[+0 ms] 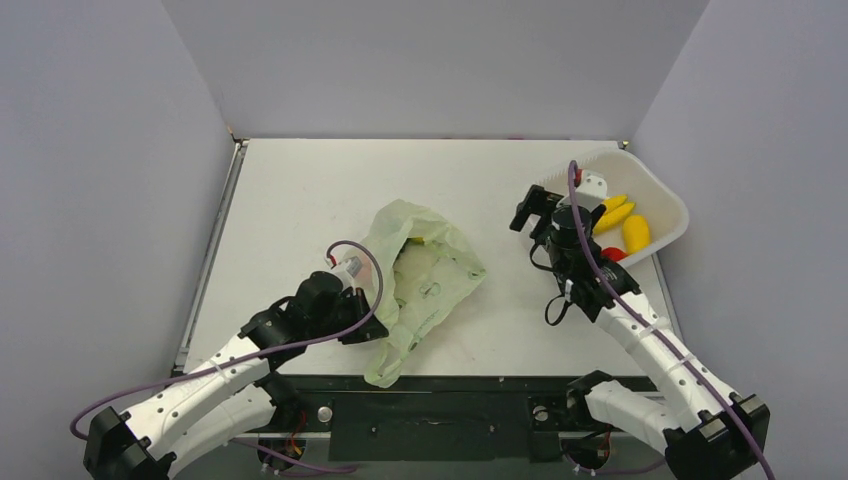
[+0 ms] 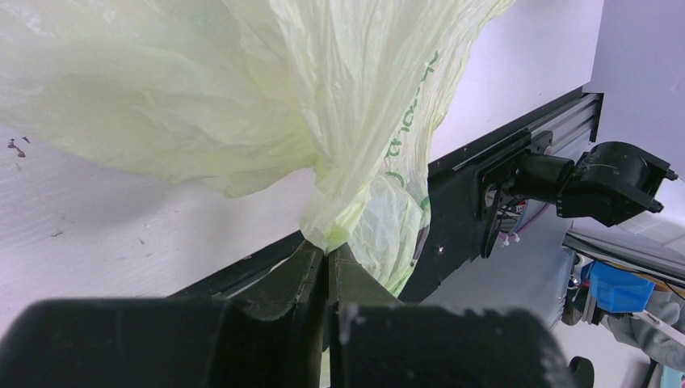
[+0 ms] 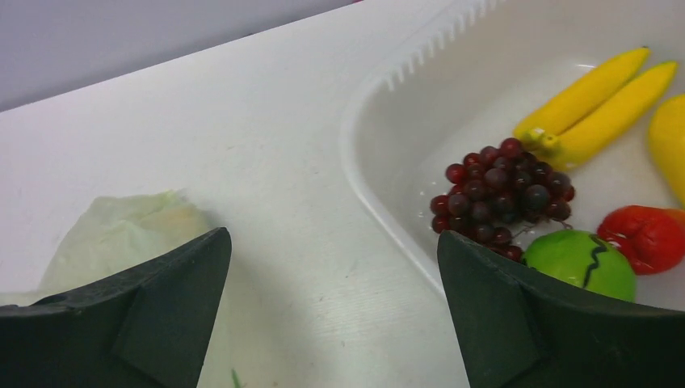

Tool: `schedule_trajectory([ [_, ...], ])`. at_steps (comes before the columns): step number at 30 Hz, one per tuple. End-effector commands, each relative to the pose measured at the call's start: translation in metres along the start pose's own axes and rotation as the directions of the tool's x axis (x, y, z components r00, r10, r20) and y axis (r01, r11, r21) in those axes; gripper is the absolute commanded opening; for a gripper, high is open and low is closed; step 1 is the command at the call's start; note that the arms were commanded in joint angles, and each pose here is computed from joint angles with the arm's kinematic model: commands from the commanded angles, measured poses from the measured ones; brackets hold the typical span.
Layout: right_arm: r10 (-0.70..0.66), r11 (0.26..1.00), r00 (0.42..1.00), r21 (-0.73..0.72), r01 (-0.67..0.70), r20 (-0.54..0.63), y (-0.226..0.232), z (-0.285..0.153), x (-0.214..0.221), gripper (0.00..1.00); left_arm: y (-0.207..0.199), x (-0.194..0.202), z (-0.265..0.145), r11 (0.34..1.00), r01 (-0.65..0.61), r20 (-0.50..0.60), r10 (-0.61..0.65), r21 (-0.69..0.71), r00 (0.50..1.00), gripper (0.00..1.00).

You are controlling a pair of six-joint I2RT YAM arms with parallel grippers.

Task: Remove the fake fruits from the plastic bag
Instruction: Adjust the plastic bag at the center of the board.

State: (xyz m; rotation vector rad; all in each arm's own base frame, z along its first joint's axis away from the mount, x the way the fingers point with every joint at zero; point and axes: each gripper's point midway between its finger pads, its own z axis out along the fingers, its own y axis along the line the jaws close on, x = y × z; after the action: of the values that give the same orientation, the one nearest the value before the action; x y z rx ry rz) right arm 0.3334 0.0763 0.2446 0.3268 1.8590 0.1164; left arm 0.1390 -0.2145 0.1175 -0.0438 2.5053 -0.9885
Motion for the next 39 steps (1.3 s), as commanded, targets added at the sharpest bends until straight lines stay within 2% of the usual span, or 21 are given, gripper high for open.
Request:
schedule_trajectory([
  [1, -0.040, 0.969, 0.999, -0.244, 0.043, 0.017, 0.057, -0.018, 0.004, 0.92, -0.017, -0.013, -0.003, 0.999, -0.012, 0.034, 0.010, 0.052, 0.999, 0.00],
  [5, -0.010, 0.894, 0.999, -0.449, -0.006, -0.032, 0.112, -0.047, 0.029, 0.87, -0.016, -0.015, -0.007, 0.999, -0.021, 0.038, 0.019, 0.033, 0.999, 0.00],
  [8, 0.021, 0.819, 0.998, -0.572, -0.050, -0.056, 0.151, -0.070, 0.046, 0.76, -0.018, -0.020, -0.011, 0.999, -0.031, 0.055, 0.029, 0.025, 0.998, 0.00],
  [10, -0.013, 0.769, 0.995, -0.637, -0.051, -0.096, 0.177, -0.090, 0.069, 0.68, -0.018, -0.022, -0.014, 0.999, -0.035, 0.064, 0.034, 0.014, 0.997, 0.00],
  [14, -0.087, 0.739, 0.986, -0.673, -0.031, -0.141, 0.206, -0.102, 0.099, 0.49, -0.021, -0.032, -0.023, 0.999, -0.046, 0.100, 0.046, -0.006, 0.994, 0.00],
  [19, -0.149, 0.715, 0.965, -0.698, -0.045, -0.215, 0.231, -0.097, 0.134, 0.39, -0.026, -0.048, -0.037, 0.998, -0.057, 0.164, 0.061, -0.033, 0.985, 0.00],
  [25, -0.189, 0.711, 0.934, -0.699, -0.083, -0.302, 0.249, -0.085, 0.163, 0.33, -0.042, -0.068, -0.042, 0.996, -0.083, 0.191, 0.088, -0.032, 0.978, 0.00],
  [30, -0.135, 0.744, 0.906, -0.645, -0.175, -0.402, 0.245, -0.058, 0.176, 0.33, -0.067, -0.106, -0.045, 0.989, -0.144, 0.238, 0.146, -0.028, 0.960, 0.00],
  [32, -0.114, 0.758, 0.896, -0.621, -0.200, -0.428, 0.239, -0.048, 0.180, 0.32, -0.087, -0.131, -0.045, 0.988, -0.153, 0.252, 0.146, 0.009, 0.957, 0.00],
  [35, -0.093, 0.773, 0.894, -0.597, -0.213, -0.439, 0.230, -0.039, 0.181, 0.32, -0.140, -0.158, -0.046, 0.972, -0.204, 0.246, 0.171, 0.117, 0.954, 0.00],
  [37, -0.094, 0.782, 0.897, -0.590, -0.202, -0.432, 0.226, -0.035, 0.180, 0.32, -0.158, -0.154, -0.047, 0.960, -0.254, 0.239, 0.220, 0.121, 0.946, 0.00],
  [39, -0.098, 0.784, 0.899, -0.590, -0.193, -0.426, 0.224, -0.034, 0.180, 0.32, -0.145, -0.137, -0.044, 0.961, -0.264, 0.216, 0.242, 0.080, 0.946, 0.00],
])
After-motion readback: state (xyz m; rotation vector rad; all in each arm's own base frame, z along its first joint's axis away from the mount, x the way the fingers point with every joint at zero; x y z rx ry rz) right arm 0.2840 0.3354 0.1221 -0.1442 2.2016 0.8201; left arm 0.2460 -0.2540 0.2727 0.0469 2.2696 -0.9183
